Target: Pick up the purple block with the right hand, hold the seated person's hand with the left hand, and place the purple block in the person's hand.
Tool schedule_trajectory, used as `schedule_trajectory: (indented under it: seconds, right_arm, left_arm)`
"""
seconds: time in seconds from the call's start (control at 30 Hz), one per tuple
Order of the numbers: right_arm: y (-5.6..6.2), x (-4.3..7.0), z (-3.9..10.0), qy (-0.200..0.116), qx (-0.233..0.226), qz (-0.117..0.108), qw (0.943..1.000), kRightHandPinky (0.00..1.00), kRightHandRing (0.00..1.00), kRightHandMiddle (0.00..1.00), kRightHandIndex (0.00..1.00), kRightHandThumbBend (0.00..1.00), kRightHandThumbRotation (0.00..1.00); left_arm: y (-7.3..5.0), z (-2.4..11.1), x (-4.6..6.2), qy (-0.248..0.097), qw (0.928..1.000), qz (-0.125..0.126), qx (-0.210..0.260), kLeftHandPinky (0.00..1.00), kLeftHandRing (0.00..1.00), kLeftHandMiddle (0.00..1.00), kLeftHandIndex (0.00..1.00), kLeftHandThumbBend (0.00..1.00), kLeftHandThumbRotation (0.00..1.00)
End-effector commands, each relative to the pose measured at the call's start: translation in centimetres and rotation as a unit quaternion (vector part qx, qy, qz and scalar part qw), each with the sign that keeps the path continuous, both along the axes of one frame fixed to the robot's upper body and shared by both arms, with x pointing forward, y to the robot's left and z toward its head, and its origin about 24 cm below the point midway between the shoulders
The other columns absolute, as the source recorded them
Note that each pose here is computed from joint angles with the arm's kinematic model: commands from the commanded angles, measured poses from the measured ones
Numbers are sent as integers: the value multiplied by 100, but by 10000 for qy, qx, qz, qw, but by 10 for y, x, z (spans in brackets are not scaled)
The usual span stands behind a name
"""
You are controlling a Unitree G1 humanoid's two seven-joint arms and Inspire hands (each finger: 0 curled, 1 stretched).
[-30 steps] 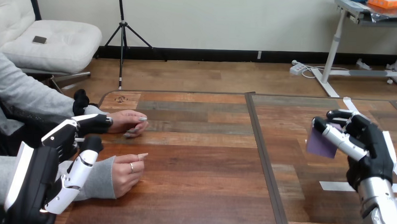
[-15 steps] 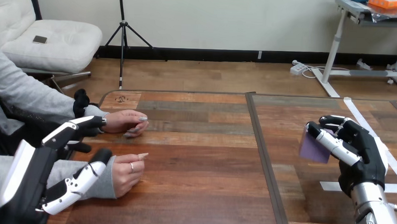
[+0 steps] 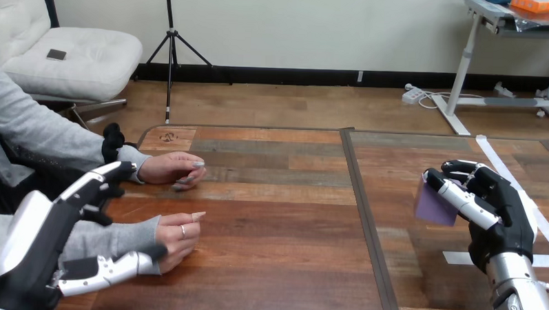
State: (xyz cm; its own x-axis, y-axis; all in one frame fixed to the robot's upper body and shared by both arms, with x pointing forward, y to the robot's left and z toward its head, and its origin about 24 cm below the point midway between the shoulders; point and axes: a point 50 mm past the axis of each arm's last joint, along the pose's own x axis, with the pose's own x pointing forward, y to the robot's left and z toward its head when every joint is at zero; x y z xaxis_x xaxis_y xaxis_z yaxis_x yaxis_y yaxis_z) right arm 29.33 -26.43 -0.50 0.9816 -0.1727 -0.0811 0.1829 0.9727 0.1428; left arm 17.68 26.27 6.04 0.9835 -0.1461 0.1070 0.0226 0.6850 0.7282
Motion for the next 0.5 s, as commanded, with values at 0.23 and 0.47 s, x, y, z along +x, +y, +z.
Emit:
schedule_trajectory:
  seconds: [0.23,0.47]
  right_arm:
    - [3,17,26,-541,-12,70,9985,34,39,45,46,79,0]
    - [3,17,26,-512,-45,65,9987,35,39,45,46,80,0]
  left_arm:
    - [-4,24,18,-13,9922,-558,1111,65,83,89,91,100,44]
    - [-4,27,23,181,9860,-638,1528,73,86,90,91,100,38]
